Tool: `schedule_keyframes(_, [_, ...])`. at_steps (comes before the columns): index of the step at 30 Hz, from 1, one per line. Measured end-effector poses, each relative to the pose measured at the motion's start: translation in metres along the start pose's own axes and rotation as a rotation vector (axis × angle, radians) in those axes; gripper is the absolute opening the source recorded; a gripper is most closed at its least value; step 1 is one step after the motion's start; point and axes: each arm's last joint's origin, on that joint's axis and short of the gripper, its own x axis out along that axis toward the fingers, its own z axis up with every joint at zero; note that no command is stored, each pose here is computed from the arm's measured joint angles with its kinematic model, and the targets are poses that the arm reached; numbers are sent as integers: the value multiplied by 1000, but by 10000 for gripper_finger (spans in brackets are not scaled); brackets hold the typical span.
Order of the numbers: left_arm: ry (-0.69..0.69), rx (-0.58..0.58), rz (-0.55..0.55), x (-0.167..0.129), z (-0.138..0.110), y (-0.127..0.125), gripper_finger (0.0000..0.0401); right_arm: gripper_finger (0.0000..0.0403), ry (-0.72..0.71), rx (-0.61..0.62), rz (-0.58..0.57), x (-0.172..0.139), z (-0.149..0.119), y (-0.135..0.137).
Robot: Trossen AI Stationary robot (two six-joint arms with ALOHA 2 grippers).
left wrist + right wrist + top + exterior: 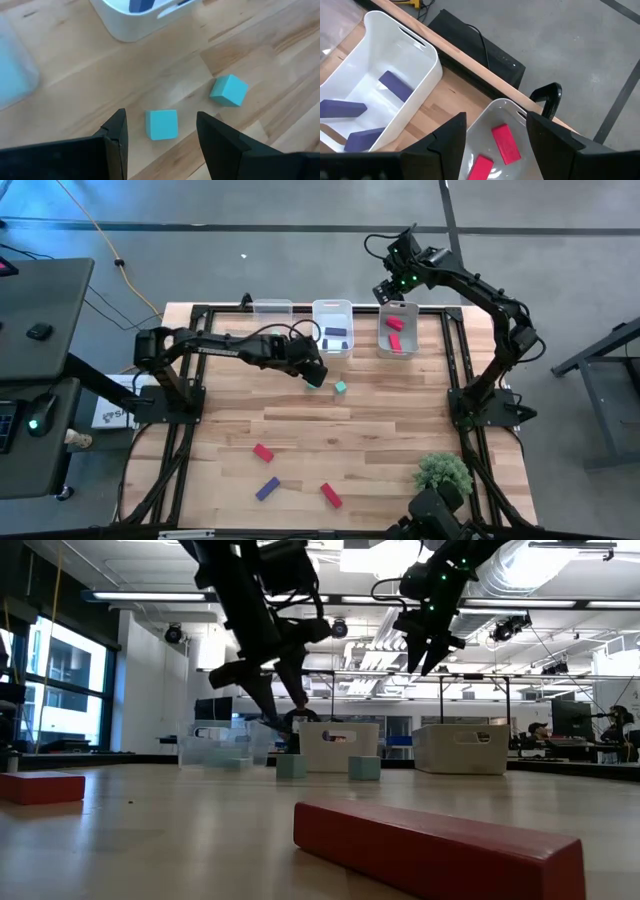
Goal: Sort & place blocks by color
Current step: Put the light blue block into the transparent bin
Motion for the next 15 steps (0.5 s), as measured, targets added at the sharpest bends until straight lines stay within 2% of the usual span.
schedule_keyframes(15, [44, 23, 26, 30, -15, -9, 154, 197, -4, 0, 0, 0, 0, 0])
